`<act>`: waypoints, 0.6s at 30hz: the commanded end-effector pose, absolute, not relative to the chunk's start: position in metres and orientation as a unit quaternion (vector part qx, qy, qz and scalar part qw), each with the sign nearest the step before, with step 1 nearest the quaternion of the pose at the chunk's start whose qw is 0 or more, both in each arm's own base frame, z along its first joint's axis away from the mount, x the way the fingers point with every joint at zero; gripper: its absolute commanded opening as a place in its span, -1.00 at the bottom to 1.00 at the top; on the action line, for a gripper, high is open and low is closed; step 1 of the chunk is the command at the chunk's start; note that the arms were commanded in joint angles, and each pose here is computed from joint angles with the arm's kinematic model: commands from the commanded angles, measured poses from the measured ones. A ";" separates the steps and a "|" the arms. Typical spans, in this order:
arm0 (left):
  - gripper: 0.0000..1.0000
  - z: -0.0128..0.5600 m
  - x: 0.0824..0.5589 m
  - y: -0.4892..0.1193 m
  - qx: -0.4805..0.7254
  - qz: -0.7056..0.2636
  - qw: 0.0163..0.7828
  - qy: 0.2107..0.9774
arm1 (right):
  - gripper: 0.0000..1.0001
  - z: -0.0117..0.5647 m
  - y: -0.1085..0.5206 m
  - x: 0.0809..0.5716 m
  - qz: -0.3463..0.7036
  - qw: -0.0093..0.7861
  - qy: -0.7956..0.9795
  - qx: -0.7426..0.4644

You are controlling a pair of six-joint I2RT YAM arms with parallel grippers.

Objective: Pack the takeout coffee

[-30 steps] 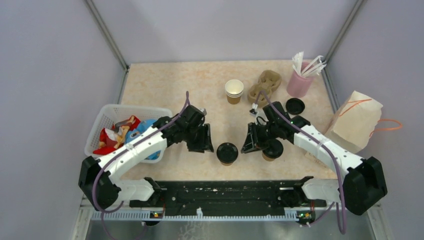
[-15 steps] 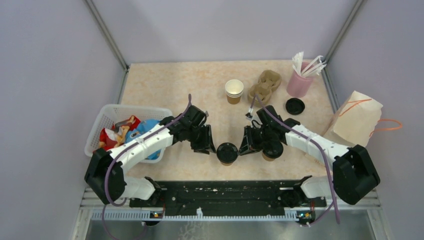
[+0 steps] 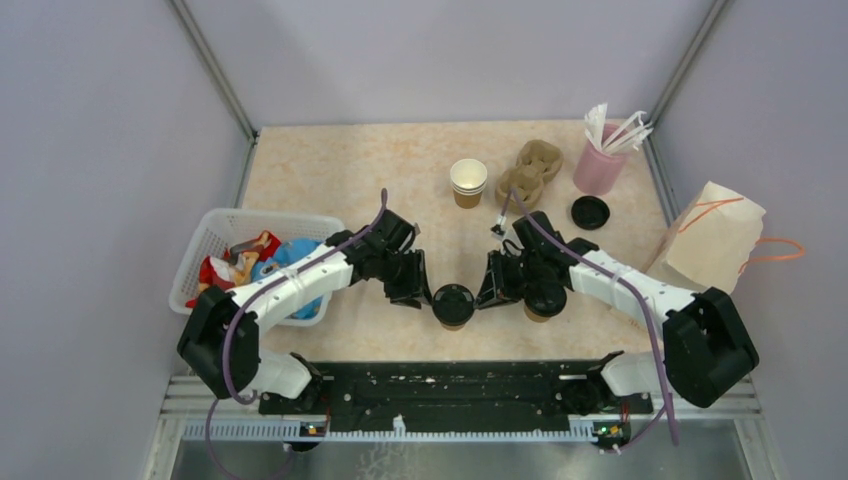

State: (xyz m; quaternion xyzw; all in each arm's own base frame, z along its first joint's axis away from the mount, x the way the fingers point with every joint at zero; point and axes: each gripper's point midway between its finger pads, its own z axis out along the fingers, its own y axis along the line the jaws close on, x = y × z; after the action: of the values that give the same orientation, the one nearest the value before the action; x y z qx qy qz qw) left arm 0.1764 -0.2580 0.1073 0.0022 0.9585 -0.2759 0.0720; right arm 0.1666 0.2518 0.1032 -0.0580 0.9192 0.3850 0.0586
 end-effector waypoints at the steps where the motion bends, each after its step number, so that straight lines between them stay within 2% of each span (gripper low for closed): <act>1: -0.16 0.105 0.181 -0.266 0.019 -0.291 0.074 0.954 | -0.64 0.102 0.258 0.170 0.391 0.067 0.916 -0.064; 11: -0.19 0.085 0.178 -0.263 0.022 -0.271 0.051 0.961 | -0.65 0.083 0.249 0.167 0.368 0.066 0.926 -0.052; 18: -0.20 0.054 0.164 -0.242 0.014 -0.228 0.036 0.973 | -0.67 0.041 0.231 0.160 0.320 0.056 0.945 -0.028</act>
State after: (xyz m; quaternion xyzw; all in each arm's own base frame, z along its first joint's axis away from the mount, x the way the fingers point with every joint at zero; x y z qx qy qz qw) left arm 0.1762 -0.2614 0.0985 0.0118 0.9566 -0.2864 0.0531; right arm 0.1663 0.2527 0.0949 -0.0463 0.9143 0.3979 0.0598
